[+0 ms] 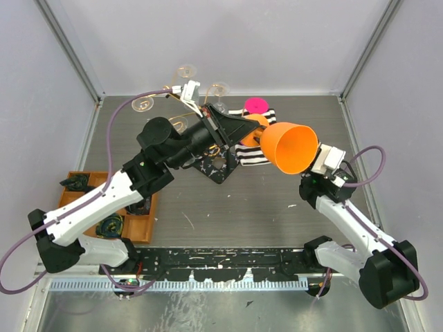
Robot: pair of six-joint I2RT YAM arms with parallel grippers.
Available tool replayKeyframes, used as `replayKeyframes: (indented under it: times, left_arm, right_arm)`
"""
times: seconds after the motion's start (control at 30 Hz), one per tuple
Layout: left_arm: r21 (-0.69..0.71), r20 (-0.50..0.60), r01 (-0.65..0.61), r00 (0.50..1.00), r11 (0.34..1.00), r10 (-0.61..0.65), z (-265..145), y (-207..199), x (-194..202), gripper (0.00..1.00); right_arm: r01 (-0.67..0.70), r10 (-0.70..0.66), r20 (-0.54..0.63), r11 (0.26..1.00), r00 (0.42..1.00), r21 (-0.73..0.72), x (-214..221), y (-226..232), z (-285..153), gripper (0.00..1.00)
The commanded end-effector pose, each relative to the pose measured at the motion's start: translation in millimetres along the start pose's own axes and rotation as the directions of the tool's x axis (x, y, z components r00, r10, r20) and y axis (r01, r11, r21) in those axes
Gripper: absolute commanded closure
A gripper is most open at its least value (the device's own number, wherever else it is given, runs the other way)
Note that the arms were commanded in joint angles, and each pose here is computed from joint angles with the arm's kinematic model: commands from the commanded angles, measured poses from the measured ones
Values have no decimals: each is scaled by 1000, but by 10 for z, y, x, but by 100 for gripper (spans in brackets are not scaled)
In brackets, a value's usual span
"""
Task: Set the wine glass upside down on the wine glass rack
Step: Turn the wine glass upside down at the wine rack.
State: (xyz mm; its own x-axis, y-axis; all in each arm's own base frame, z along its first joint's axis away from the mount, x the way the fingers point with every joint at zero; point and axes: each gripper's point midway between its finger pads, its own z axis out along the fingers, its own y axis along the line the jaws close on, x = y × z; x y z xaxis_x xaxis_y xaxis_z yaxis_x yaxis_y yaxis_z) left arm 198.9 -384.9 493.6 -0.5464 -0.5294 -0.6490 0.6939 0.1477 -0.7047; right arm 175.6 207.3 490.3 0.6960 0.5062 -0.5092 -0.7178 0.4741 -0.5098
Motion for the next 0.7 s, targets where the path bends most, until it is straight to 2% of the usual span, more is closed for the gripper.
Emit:
replayKeyframes:
  times: [0.0, 0.13, 0.23, 0.4, 0.47, 0.67]
  left_arm:
    - [45, 44, -57, 997, 997, 55, -182, -220, -174, 100]
    - [5, 69, -130, 989, 991, 130, -288, -195, -276, 100]
    - [-44, 69, -208, 975, 977, 211, -373, -150, -348, 100]
    - [-143, 36, -358, 930, 923, 366, -537, -21, -464, 100]
    - [-189, 0, -435, 897, 881, 443, -609, 63, -499, 100]
    - [-288, -170, -679, 730, 675, 662, -838, 362, -611, 100]
  right_arm:
    - [94, -95, 50, 995, 994, 13, -184, 39, -37, 58]
    - [71, -67, -64, 995, 996, 70, 15, 15, -177, 46]
    - [38, -19, -143, 991, 989, 131, 139, -13, -295, 41]
    - [-70, 172, -282, 938, 944, 340, 423, -126, -597, 32]
    - [-113, 273, -322, 892, 906, 437, 539, -143, -755, 31]
    - [-174, 516, -396, 747, 759, 641, 665, -71, -1123, 31]
